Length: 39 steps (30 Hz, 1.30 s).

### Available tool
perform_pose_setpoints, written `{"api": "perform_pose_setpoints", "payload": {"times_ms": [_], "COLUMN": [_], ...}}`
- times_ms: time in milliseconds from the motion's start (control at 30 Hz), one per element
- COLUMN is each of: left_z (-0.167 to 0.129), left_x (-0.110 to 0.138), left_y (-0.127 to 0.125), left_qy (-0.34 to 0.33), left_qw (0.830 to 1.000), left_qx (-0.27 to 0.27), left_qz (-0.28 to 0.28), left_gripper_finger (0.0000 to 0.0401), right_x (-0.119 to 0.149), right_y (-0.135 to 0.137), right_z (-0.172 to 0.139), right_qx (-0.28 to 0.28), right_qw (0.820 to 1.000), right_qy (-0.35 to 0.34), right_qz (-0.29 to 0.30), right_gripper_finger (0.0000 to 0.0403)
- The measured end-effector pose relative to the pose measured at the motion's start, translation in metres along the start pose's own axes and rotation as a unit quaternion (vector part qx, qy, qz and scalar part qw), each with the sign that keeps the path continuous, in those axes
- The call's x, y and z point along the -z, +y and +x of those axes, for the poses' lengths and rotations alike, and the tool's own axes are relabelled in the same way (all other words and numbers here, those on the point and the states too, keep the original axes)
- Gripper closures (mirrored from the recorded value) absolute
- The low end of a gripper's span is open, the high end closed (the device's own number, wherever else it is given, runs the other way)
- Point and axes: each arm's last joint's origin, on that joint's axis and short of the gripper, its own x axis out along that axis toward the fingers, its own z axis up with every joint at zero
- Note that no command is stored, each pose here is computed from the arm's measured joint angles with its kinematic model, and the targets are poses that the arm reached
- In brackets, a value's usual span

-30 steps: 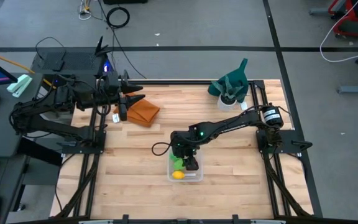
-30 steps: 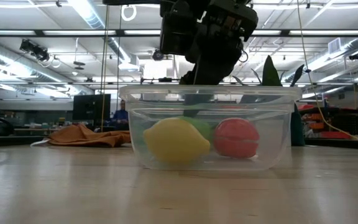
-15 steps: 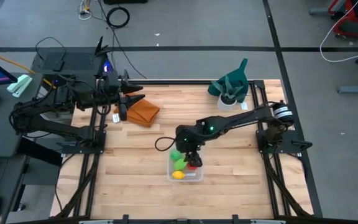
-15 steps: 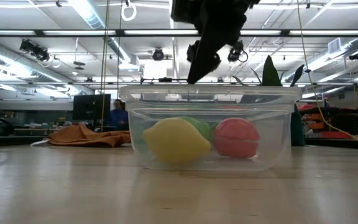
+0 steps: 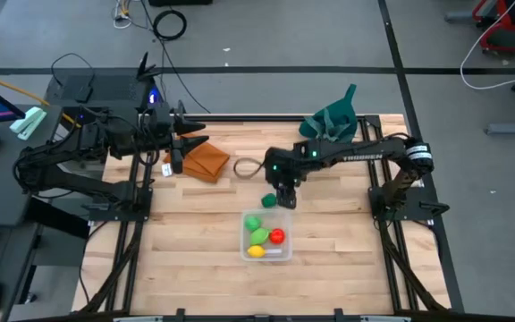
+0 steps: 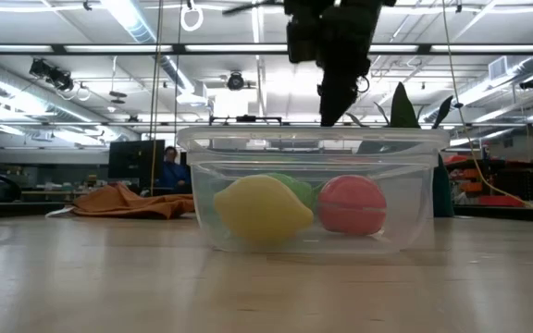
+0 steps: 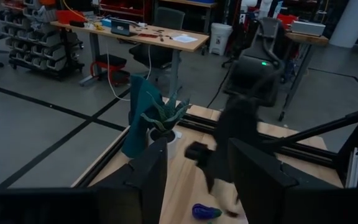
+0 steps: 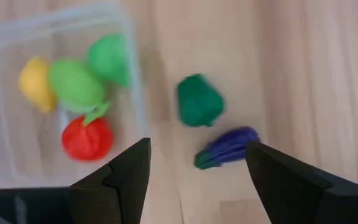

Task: Pick and placing Produce into tupperware
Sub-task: Put the eggplant into the transparent bin

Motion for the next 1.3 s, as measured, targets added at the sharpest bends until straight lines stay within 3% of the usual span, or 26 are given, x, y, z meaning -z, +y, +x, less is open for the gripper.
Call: {"api": "perform_pose_setpoints", "payload": {"times_ms": [367, 700, 967, 1300], "left_z": [0.000, 0.000, 0.000, 0.000], "left_x": [0.000, 0.000, 0.000, 0.000], "left_y": [0.000, 0.000, 0.000, 0.000], "left_qy": [0.000, 0.000, 0.000, 0.000], "left_qw": [1.000, 1.000, 1.000, 1.000], "left_qx": [0.000, 0.000, 0.000, 0.000], "left_qz": [0.001, 0.001, -0.001, -0.001], "left_gripper_finger": [0.0228, 0.0228, 0.0229, 0.0229], "right_x": [-0.004, -0.002, 0.002, 0.026], "right_y": [-0.019, -0.029, -0.029, -0.032], "right_z": [0.028, 0.039, 0.042, 0.069], "right_qx": [0.035, 0.130, 0.142, 0.145], "right_qw": [0.990, 0.936, 0.914, 0.886], "right_qy": [0.029, 0.019, 0.017, 0.045], "right_qz": [0.135, 0.328, 0.380, 0.439], "right_gripper_finger": [0.0190, 0.0209, 0.0211, 0.0211]}}
